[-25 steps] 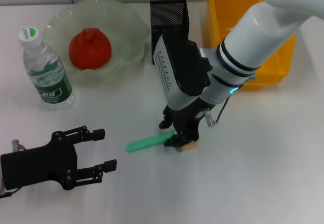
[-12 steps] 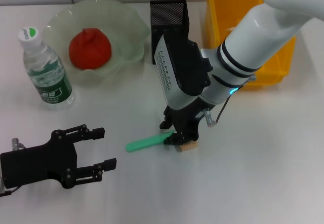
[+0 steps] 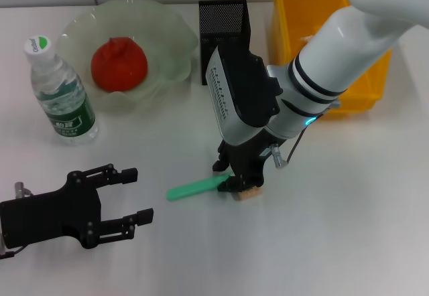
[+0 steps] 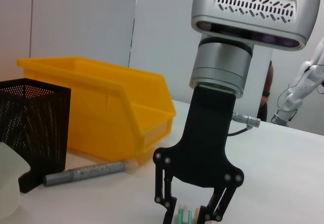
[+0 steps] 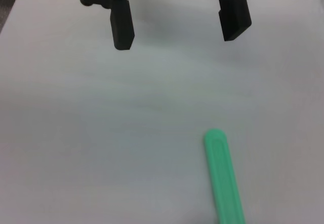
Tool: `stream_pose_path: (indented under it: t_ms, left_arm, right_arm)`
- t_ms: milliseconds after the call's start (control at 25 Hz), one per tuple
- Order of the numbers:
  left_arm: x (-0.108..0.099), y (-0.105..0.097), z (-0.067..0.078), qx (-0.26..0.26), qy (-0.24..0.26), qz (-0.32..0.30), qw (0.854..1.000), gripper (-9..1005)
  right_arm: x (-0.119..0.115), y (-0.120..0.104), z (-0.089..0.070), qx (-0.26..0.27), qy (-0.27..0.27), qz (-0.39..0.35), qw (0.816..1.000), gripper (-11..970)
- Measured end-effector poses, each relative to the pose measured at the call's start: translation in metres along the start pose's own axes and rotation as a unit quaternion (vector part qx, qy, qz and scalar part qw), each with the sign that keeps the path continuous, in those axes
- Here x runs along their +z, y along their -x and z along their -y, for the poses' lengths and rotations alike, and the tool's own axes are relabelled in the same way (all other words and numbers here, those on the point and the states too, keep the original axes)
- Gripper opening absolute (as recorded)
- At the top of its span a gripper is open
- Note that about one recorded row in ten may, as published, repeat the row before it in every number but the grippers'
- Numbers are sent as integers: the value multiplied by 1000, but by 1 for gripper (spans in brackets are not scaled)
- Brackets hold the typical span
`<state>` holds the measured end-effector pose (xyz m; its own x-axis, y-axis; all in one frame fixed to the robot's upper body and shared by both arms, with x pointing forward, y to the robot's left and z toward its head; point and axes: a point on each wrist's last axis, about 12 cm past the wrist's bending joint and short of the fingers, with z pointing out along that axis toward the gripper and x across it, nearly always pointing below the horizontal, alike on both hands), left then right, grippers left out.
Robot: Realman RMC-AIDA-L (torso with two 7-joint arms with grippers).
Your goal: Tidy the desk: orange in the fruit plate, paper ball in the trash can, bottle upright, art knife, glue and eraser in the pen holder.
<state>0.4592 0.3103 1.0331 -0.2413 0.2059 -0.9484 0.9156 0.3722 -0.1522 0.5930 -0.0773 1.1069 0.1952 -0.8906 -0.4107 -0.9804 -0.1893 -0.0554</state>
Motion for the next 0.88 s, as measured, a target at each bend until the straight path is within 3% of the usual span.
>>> stream_pose_path:
  t_ms: [320,520,720,880]
  left_arm:
    - [0,0,0,0,0,1,1000,771]
    - [1,0,1,-1,0,1,1000,770]
    - [1,-1,1,-2,0,1,1000,770]
    - [0,-1,2,-3,1,1,1000,770]
  right_arm:
    - [0,-1,0,2,0,1,1000,331]
    - [0,-1,-1,5,1,1,1000,294]
    - [0,-2,0,10,1,4,1000,193]
    - [-2,0,-1,9,1,9,1000,189]
